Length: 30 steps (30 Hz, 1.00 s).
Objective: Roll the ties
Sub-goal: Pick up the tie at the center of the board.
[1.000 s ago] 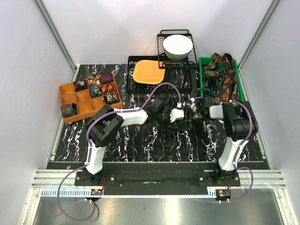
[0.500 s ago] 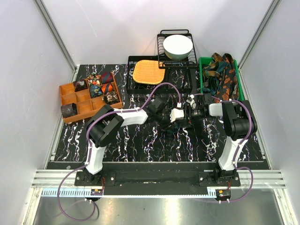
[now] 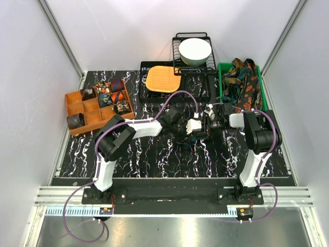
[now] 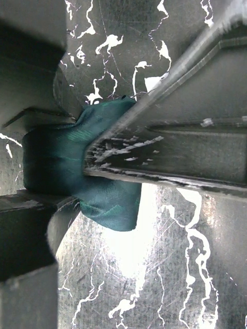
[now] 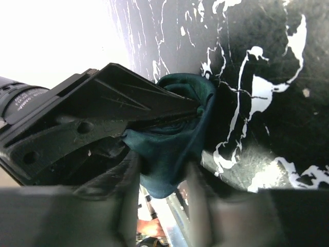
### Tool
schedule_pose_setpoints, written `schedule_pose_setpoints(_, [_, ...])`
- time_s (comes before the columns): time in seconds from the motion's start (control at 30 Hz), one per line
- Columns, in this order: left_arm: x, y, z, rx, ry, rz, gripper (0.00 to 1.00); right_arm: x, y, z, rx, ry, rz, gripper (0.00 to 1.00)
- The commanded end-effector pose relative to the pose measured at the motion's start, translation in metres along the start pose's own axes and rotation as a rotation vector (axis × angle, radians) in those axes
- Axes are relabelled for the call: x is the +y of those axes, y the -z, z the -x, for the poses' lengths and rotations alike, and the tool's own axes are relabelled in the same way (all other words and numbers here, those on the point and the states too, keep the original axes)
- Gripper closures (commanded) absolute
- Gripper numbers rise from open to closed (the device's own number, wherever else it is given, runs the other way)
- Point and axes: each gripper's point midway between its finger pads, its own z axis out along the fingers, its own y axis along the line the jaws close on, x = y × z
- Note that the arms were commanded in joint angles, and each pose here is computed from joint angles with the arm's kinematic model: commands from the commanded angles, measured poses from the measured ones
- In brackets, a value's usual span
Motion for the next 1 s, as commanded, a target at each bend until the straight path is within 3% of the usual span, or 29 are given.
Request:
schedule_pose_setpoints(0.0, [-0.038, -0.001, -0.118, 0.340, 0.175, -0.072, 0.99, 0.010, 0.000, -0.003, 0.023, 0.036, 0.026, 0.86])
schedule_pose_setpoints(0.03, [-0.037, -0.001, -0.117, 0.339, 0.173, -0.066, 0.97, 0.010, 0.000, -0.003, 0.025, 0.041, 0.022, 1.00])
schedule_pose_setpoints(0.13, [-0.036, -0.001, -0.115, 0.328, 0.189, -0.064, 0.84, 0.008, -0.001, -0.003, 0.032, 0.041, 0.011, 1.00])
schedule_pose_setpoints(0.17, [-0.034, 0.000, -0.109, 0.305, 0.200, -0.054, 0.73, 0.008, 0.000, -0.003, 0.031, 0.044, 0.006, 1.00])
schedule_pose_setpoints(0.27, [-0.029, 0.004, -0.096, 0.252, 0.201, -0.031, 0.55, 0.010, 0.001, -0.003, 0.029, 0.049, 0.005, 1.00])
schedule_pose_setpoints(0.3, [-0.027, 0.006, -0.090, 0.235, 0.195, -0.021, 0.43, 0.011, 0.001, -0.003, 0.028, 0.052, 0.005, 1.00])
schedule_pose_setpoints(0.53, [-0.009, 0.037, -0.034, 0.067, 0.159, 0.086, 0.01, 0.020, 0.006, -0.006, 0.026, 0.075, 0.013, 1.00])
schedule_pose_setpoints(0.73, [-0.009, 0.067, -0.002, -0.051, 0.183, 0.151, 0.01, 0.038, 0.012, -0.006, 0.013, 0.103, 0.042, 1.00])
schedule_pose_setpoints(0.83, [-0.008, 0.082, 0.007, -0.144, 0.178, 0.213, 0.01, 0.053, 0.019, -0.007, 0.002, 0.124, 0.062, 1.00])
schedule_pose_setpoints(0.97, [-0.017, 0.129, 0.046, -0.329, 0.088, 0.270, 0.01, 0.079, 0.029, -0.012, -0.013, 0.169, 0.097, 1.00])
